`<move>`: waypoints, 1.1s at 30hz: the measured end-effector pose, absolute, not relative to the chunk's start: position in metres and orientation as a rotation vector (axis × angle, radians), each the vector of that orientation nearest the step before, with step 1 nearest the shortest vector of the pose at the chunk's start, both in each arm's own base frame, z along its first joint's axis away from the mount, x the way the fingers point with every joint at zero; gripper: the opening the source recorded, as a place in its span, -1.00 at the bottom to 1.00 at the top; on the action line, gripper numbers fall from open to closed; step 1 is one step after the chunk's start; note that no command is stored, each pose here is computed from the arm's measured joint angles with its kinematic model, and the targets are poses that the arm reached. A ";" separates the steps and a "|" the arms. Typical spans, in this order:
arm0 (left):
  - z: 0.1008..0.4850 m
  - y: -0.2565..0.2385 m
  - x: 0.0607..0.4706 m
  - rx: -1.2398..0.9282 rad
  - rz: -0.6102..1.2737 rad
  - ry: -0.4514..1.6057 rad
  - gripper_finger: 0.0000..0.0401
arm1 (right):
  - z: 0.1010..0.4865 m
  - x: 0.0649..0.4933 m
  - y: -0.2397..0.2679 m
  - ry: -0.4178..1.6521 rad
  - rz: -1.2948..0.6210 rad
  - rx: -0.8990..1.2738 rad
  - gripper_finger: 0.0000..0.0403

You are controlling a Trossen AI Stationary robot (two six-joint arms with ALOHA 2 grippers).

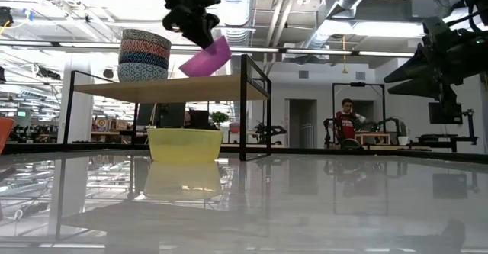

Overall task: Place and stack bowls onto a shelf
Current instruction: Put the purple bowl on the shelf

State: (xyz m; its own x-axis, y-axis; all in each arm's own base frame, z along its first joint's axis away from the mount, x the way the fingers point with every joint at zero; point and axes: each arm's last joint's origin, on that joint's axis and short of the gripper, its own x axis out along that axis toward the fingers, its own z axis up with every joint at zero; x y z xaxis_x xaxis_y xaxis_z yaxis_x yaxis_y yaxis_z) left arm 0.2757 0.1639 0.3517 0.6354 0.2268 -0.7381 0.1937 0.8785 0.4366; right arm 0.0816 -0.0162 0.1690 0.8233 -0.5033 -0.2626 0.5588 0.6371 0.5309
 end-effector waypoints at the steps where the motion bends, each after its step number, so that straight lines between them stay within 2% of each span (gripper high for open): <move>1: 0.354 0.163 0.276 0.522 0.020 0.905 -1.00 | 0.169 0.082 -0.016 0.093 -0.608 0.638 -0.19; 8: 0.372 0.161 0.272 0.621 0.019 0.939 -1.00 | 0.169 0.082 -0.016 0.092 -0.608 0.639 -0.19; 16: 0.350 0.158 0.274 0.680 -0.114 1.119 -1.00 | 0.169 0.082 -0.016 0.091 -0.607 0.640 -0.19; 33: 0.350 0.160 0.290 0.844 -0.100 1.084 -1.00 | 0.170 0.081 -0.020 0.074 -0.655 0.644 -0.19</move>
